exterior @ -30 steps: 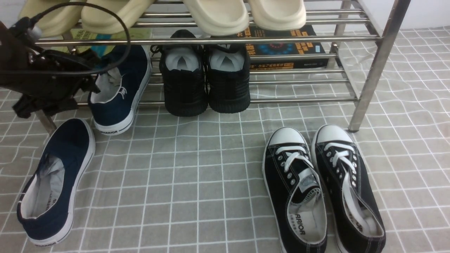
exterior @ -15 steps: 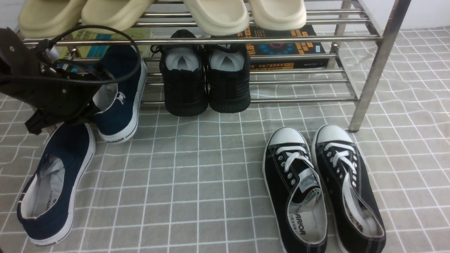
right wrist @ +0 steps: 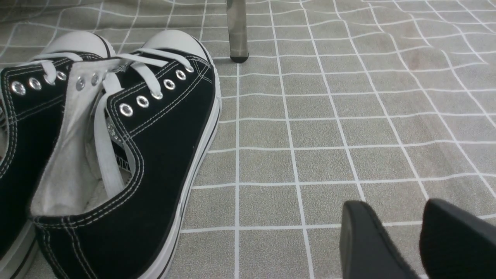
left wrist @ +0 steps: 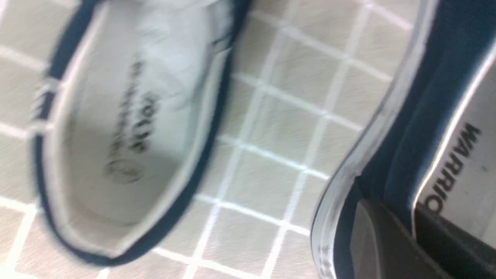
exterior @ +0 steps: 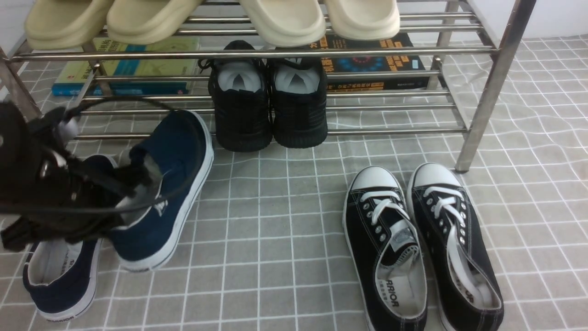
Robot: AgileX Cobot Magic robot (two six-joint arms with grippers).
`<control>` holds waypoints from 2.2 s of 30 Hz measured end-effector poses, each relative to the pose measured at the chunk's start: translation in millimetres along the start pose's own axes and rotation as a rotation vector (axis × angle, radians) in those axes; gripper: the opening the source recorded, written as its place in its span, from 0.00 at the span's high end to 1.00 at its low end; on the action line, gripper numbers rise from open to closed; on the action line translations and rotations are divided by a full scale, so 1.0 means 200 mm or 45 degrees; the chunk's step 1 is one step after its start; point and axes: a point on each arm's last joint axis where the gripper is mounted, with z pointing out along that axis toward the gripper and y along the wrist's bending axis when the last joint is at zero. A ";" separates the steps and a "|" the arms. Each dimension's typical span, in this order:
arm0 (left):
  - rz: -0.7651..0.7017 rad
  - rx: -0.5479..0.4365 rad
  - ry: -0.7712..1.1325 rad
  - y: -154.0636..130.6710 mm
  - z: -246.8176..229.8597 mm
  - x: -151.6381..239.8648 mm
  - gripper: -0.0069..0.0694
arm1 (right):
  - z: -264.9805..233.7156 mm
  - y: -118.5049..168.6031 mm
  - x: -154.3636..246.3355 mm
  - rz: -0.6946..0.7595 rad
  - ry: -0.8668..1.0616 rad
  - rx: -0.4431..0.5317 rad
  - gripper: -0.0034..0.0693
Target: Take the shoes off the shelf with your hand from the grey coffee tablecloth.
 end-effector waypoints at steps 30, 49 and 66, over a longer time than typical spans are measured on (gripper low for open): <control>-0.234 -0.103 -0.072 0.18 0.18 0.18 0.82 | 0.00 0.00 0.00 0.000 0.000 0.000 0.62; 0.168 -0.125 -0.157 0.19 -0.34 0.15 0.68 | 0.00 0.00 0.00 0.000 0.000 0.000 0.62; 0.597 0.422 -0.525 0.40 -0.58 0.67 0.91 | 0.00 0.00 0.00 0.000 0.000 0.000 0.62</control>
